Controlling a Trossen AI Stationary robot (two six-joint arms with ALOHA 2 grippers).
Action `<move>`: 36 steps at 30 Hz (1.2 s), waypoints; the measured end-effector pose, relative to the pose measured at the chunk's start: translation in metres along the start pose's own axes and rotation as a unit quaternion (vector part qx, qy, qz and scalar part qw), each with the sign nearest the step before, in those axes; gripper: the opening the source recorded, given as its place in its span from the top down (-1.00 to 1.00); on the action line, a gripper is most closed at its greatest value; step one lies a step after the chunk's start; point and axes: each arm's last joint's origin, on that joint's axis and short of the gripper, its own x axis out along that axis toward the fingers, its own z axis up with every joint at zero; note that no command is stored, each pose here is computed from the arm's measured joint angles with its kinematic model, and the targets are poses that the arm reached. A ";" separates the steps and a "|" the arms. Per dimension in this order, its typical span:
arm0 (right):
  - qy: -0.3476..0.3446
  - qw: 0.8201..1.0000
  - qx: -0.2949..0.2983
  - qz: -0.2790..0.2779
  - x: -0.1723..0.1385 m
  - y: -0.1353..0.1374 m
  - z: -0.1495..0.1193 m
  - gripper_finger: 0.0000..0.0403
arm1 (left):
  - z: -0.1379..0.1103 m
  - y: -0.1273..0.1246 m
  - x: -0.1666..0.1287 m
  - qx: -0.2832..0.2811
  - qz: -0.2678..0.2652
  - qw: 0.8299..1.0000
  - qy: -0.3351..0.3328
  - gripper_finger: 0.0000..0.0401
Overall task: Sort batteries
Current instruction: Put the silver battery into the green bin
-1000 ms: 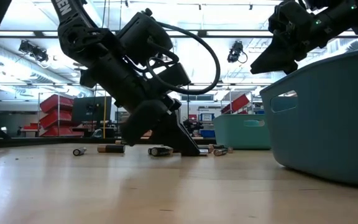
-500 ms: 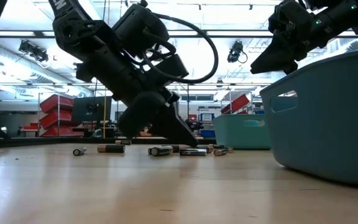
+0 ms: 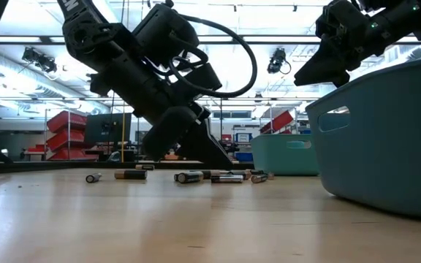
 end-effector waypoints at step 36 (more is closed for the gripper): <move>0.004 1.000 -0.001 0.003 0.003 0.001 -0.001 0.66 | -0.012 -0.003 0.001 -0.010 -0.020 0.998 0.059 0.96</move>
